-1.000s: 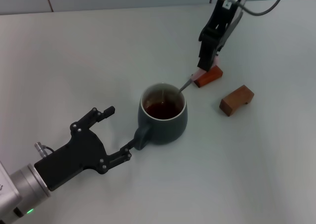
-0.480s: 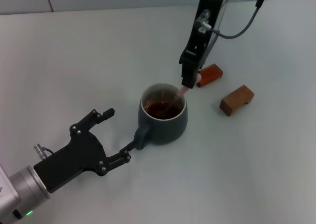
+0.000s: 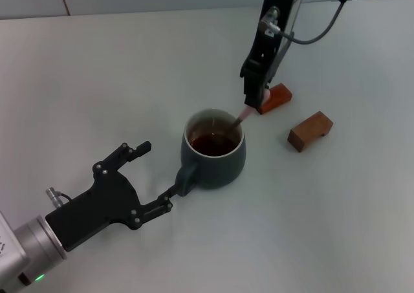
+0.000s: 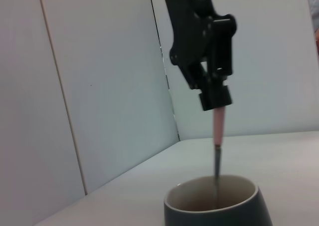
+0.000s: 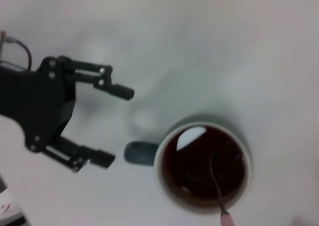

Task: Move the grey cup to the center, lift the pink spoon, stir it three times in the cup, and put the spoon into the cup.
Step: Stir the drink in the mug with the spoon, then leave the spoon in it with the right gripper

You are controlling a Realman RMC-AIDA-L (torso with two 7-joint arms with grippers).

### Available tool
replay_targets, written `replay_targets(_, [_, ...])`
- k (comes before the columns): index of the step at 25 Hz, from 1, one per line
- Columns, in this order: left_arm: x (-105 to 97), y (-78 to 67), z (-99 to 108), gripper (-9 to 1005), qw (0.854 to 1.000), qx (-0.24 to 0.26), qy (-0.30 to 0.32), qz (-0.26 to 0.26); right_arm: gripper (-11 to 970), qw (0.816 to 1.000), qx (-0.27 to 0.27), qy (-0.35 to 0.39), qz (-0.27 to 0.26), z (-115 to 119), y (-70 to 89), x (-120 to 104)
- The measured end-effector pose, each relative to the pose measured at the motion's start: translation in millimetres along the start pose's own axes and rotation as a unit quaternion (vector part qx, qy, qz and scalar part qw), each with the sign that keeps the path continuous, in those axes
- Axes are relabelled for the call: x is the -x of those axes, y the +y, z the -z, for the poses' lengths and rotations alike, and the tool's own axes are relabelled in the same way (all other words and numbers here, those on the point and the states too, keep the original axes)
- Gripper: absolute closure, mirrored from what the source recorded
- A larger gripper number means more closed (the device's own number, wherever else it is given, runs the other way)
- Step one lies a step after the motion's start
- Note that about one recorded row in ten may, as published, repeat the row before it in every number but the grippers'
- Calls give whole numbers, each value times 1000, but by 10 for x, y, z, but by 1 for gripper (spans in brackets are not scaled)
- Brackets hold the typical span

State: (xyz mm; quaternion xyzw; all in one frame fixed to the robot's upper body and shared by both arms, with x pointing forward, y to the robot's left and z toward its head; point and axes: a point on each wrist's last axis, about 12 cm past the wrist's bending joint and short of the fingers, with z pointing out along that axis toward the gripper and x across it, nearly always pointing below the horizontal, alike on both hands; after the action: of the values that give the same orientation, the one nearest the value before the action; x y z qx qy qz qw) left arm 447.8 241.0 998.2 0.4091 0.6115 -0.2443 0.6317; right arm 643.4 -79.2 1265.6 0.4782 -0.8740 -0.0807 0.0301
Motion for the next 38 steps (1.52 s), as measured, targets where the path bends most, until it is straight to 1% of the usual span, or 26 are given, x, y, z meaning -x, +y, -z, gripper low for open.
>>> replay_targets(1, [0,0,0,160,1000,0,0,0,838,1000,0,0,0,0,0,0])
replay_targets(5, [3,5,-10,160,1000,-1,0,-1,838,1000,20,-10,18,-38,107,79])
replay_targets(11, [6,6,-18,160,1000,-2,-1,-1,838,1000,2,-19,19,-20,71,108])
replay_targets(16, [-2,-10,3,160,1000,1,0,1,838,1000,-7,2,10,8,31,41])
replay_targets(19, [-2,-11,3,160,1000,1,0,1,838,1000,2,13,11,-1,60,23])
replay_targets(20, [0,-7,-2,160,1000,0,-1,1,838,1000,10,14,17,-17,105,42])
replay_targets(24, [4,-3,-12,160,1000,-2,-1,0,838,1000,3,5,25,-32,131,100])
replay_targets(27, [2,-13,-2,160,1000,-2,-2,1,838,1000,-10,-1,25,-28,107,118])
replay_targets(30, [-3,-23,11,160,1000,-1,-1,2,838,1000,-19,-1,11,8,22,62])
replay_targets(32, [-4,-25,13,160,1000,-1,-1,2,838,1000,-16,2,9,7,12,45])
replay_targets(35, [-5,-27,16,160,1000,-1,0,3,838,1000,-3,11,11,-19,46,27])
replay_targets(38, [-4,-28,16,160,1000,-1,-1,3,838,1000,-1,12,27,-82,119,84])
